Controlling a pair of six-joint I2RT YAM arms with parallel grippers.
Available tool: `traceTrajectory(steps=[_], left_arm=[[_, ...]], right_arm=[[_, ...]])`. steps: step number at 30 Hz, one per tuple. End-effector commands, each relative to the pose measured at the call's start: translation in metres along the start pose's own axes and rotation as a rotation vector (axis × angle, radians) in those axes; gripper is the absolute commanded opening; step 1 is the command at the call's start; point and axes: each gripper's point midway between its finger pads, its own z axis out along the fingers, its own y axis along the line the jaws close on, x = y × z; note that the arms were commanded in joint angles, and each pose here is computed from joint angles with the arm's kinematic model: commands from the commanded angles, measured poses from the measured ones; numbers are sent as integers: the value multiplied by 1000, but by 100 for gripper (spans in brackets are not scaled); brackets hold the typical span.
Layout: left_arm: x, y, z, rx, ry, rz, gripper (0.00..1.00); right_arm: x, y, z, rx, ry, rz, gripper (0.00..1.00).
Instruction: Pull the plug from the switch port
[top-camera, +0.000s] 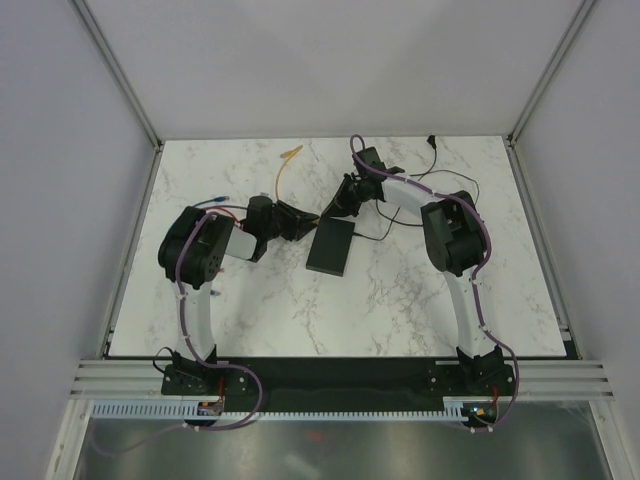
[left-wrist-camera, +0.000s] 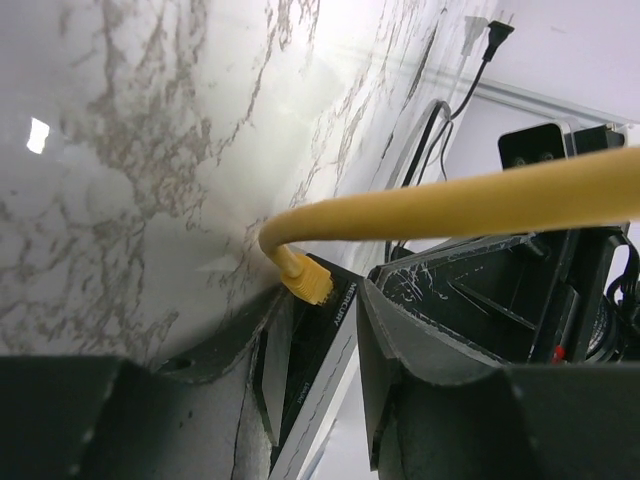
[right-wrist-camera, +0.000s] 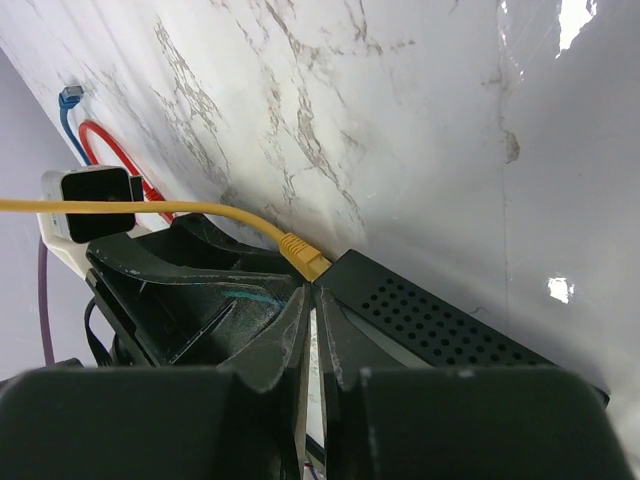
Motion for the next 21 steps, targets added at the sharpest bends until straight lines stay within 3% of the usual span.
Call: traceTrajectory(steps=[1, 6, 14, 19, 20, 21], left_arm=[[-3, 32, 7, -69, -48, -62, 40], [-5, 28, 13, -98, -42, -46, 32], [-7, 20, 17, -80, -43, -40, 32], [-6, 10, 16, -60, -44, -31, 32], [-4, 28, 13, -116, -41, 13, 29], [-8, 38, 12, -149, -67, 10, 2]], right_arm=[[2, -12, -1, 37, -1, 12, 13], [3, -14, -1, 43, -1, 12, 13], [4, -12, -1, 37, 3, -4, 13], [9, -17, -12, 61, 13, -113, 13], [6, -18, -16, 81, -5, -140, 14], [6, -16, -23, 88, -15, -161, 14]])
